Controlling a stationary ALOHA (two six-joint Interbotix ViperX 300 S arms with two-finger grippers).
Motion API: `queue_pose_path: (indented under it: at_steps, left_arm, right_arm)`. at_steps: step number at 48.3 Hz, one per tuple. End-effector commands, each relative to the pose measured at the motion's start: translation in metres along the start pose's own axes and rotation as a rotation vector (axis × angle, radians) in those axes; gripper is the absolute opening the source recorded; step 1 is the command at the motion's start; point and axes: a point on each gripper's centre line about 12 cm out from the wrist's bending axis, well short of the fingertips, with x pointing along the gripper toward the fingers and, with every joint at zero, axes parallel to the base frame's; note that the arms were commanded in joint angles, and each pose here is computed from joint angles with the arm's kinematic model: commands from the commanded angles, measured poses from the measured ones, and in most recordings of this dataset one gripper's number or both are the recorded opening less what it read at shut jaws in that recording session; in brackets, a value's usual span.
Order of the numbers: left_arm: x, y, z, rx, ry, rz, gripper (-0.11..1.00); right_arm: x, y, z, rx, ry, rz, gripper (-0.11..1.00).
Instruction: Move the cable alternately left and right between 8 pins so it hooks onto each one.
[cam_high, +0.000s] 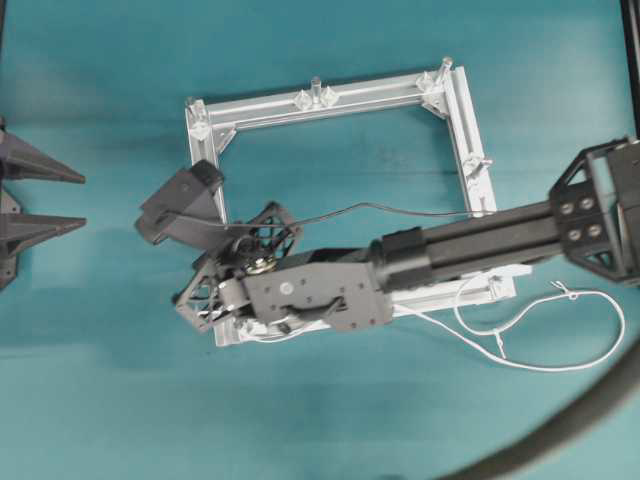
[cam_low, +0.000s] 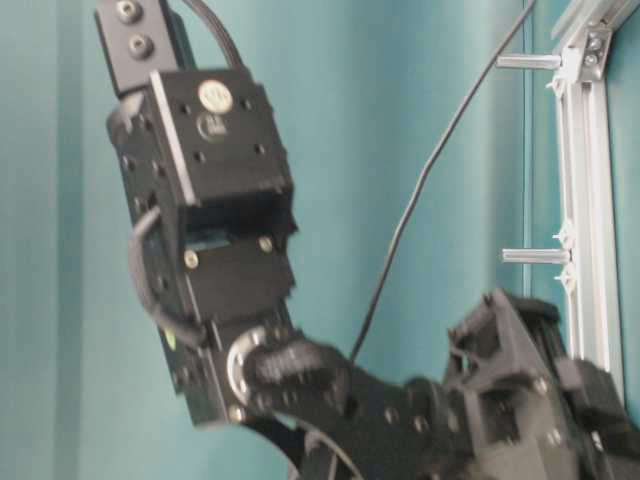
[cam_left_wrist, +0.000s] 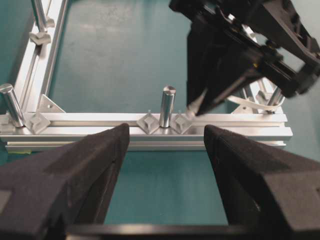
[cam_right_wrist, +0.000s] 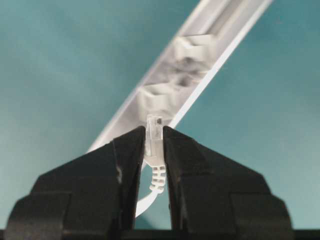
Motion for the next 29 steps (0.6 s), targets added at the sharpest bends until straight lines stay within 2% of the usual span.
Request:
queue_pose_path:
  at_steps: [1,11,18,29]
  left_arm:
    - [0.0,-0.001,0.004,-0.005,-0.007,-0.003,0.7]
    - [0.0,-0.001,0.004,-0.006,-0.007,-0.004,0.7]
    - [0.0,-0.001,0.004,-0.005,-0.007,-0.004,0.7]
    - [0.0,-0.001,0.004,-0.005,-0.007,-0.004,0.7]
  right_arm:
    - [-0.031,-0.007,0.018,0.028,-0.049,0.037,0.15]
    - [-0.03,-0.029,0.027,0.045,-0.059,0.023,0.15]
    - [-0.024,-0.044,0.041,0.017,-0.059,0.013,0.15]
    - [-0.012,-0.063,0.064,-0.018,-0.042,0.05,0.15]
